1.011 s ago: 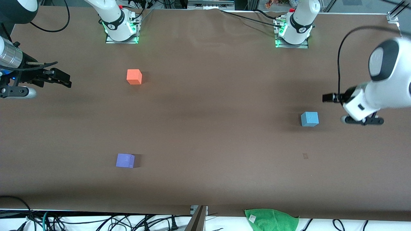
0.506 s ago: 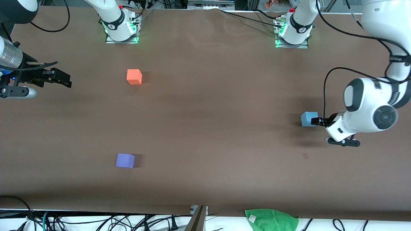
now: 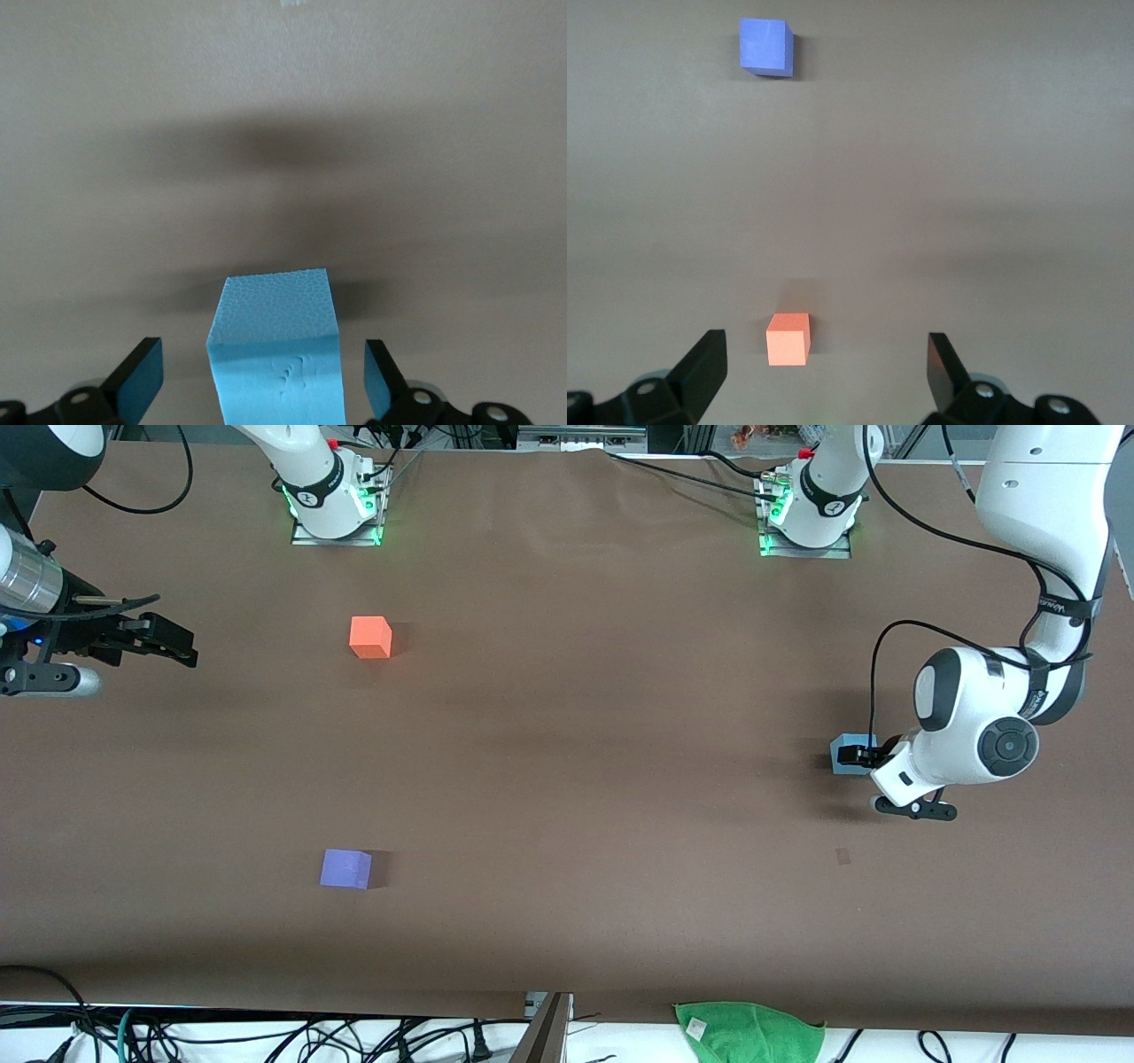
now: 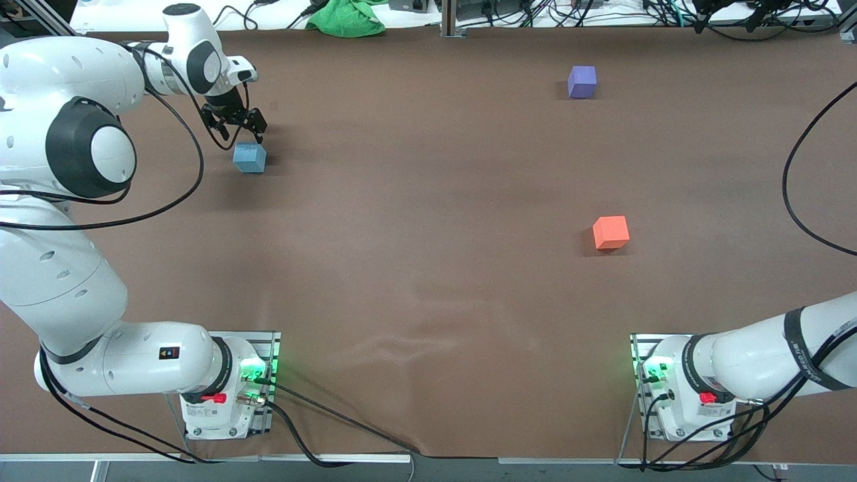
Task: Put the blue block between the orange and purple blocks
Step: 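Close the left gripper on the light blue cube and lift it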
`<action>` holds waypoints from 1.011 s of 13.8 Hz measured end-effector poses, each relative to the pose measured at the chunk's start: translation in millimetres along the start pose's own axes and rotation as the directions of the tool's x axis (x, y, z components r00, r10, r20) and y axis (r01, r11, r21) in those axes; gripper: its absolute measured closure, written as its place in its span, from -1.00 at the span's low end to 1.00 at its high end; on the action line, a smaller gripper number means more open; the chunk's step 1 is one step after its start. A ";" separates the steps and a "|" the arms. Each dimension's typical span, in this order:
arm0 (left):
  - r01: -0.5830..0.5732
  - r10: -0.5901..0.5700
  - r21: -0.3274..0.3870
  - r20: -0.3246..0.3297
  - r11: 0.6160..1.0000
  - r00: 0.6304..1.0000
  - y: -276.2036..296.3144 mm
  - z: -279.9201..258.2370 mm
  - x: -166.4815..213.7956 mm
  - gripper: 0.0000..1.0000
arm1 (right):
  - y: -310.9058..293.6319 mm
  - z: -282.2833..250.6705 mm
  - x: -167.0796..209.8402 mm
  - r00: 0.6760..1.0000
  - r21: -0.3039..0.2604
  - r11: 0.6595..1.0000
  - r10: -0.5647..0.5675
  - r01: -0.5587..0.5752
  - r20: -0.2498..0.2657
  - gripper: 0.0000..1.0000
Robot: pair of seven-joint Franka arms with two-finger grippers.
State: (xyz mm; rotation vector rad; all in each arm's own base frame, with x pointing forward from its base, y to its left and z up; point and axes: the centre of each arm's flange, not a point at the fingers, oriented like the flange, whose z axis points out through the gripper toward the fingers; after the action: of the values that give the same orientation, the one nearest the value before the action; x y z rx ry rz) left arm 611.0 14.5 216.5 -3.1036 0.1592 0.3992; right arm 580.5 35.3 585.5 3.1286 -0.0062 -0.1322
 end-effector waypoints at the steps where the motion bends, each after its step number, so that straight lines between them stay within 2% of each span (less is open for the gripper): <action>1: -0.001 0.001 -0.002 0.012 1.000 1.000 0.4 7.6 0.1 -1.00 | 0.0 0.0 0.0 1.000 0.000 1.000 0.000 0.000 0.000 -1.00; 6: -0.005 0.006 -0.010 0.069 1.000 0.998 3.0 46.8 1.4 -0.97 | 0.0 -0.1 0.0 1.000 0.000 1.000 0.000 0.000 0.000 -1.00; 7: -0.005 0.006 -0.011 0.072 1.000 0.997 3.1 49.2 1.6 -0.89 | 0.0 -0.1 0.0 1.000 0.000 1.000 0.000 0.000 0.000 -1.00; 10: -0.006 0.007 -0.010 0.067 1.000 0.998 3.7 46.7 2.1 -0.25 | 0.0 -0.1 0.0 1.000 0.000 1.000 0.000 0.000 0.000 -1.00; 14: -0.035 0.036 -0.010 0.085 0.999 0.996 21.3 14.5 4.2 -0.19 | 0.0 -0.1 0.0 1.000 0.000 1.000 0.000 0.000 0.000 -1.00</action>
State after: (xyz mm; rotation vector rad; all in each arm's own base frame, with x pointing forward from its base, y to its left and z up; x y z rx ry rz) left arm 609.2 -6.8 201.6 -3.0888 0.2125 0.5328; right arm 580.5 35.3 585.6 3.1290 -0.0062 -0.1319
